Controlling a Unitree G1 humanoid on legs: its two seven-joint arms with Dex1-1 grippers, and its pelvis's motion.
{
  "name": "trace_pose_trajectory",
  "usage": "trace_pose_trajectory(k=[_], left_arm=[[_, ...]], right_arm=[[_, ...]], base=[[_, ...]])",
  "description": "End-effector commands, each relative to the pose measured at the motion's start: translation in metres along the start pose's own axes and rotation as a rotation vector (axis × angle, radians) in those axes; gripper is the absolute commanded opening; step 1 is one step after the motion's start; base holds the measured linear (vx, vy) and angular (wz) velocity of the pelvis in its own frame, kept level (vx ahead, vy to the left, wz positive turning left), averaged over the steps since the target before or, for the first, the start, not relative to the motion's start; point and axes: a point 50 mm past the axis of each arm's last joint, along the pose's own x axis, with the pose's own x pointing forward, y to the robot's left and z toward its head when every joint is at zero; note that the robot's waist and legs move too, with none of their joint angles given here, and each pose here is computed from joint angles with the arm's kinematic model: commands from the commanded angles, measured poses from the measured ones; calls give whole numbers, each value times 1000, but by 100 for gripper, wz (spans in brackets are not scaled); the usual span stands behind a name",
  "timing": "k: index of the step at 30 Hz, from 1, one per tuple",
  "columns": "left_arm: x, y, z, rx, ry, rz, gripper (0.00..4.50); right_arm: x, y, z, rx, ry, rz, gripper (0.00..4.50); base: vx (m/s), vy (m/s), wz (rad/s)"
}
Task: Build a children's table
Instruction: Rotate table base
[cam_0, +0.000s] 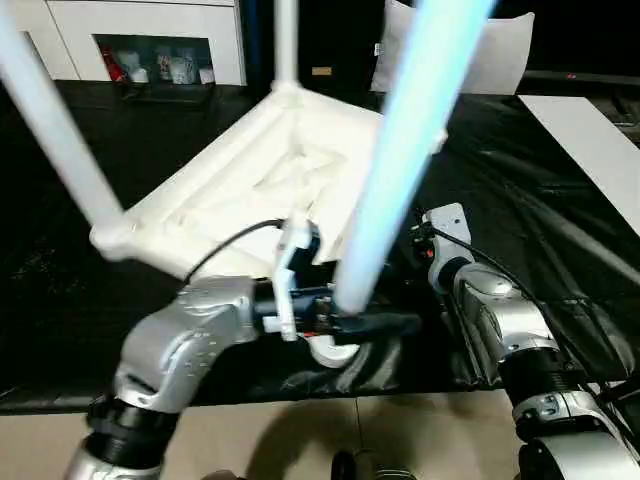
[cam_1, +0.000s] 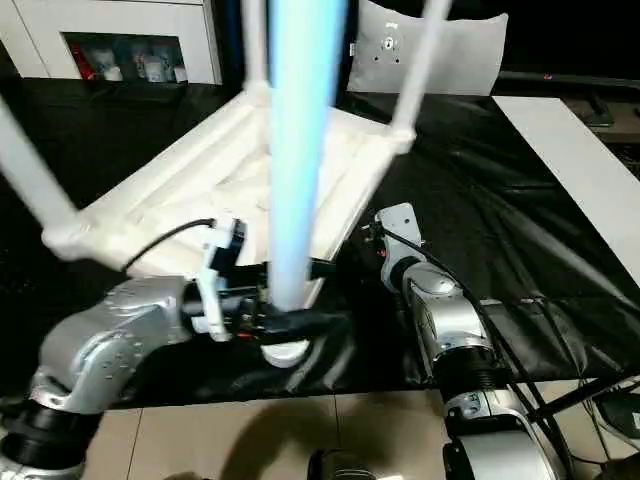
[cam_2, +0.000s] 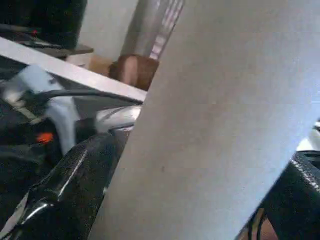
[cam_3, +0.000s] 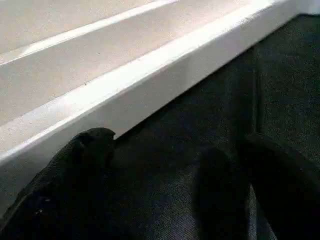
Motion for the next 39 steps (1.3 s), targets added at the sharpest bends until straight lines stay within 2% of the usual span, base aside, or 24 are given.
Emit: trace_pose_trajectory(k=[1, 6, 7, 9, 12, 13, 16, 19, 21, 24, 27, 28, 31, 33, 39], left_arm=[[18, 1, 5, 42, -20, -2, 446], [29, 15, 13, 107, -59, 91, 446], [34, 24, 19, 138, -99, 160, 446], [39, 29, 24, 152, -131, 191, 446], [45, 33, 29, 182, -164, 228, 446], [45, 35, 30, 199, -162, 237, 446], [27, 42, 20, 254, -42, 242, 446], [8, 43, 11, 246, 41, 189, 446], [0, 44, 7, 237, 74, 159, 446], [-21, 45, -3, 240, 194, 80, 446], [-30, 53, -8, 268, 281, 82, 446], [-34, 59, -11, 298, 347, 92, 419], [-42, 72, -16, 391, 481, 90, 405], [-45, 81, -17, 429, 577, 87, 379], [-50, 90, -18, 425, 673, 27, 334]], right_arm=[[5, 11, 11, -21, -45, 65, 450], [6, 14, 10, -29, -53, 87, 450], [6, 19, 11, -16, -70, 130, 450], [5, 21, 11, -13, -79, 148, 450], [5, 15, 10, -19, -75, 106, 450], [3, 9, 10, -24, -77, 71, 450], [-12, -20, 13, -16, -111, -17, 450], [-28, -35, 15, -39, -145, -5, 450], [-36, -41, 15, -54, -155, 15, 450], [-57, -52, 14, -135, -151, 90, 450], [-67, -55, 15, -186, -148, 136, 450], [-73, -56, 16, -216, -142, 174, 450], [-89, -52, 17, -284, -122, 297, 450], [-102, -48, 17, -325, -93, 396, 450], [-119, -41, 20, -309, -68, 542, 450]], base=[[0, 0, 0], [0, 0, 0], [0, 0, 0], [0, 0, 0], [0, 0, 0], [0, 0, 0], [0, 0, 0], [0, 0, 0], [0, 0, 0], [0, 0, 0], [0, 0, 0], [0, 0, 0], [0, 0, 0], [0, 0, 0], [0, 0, 0]])
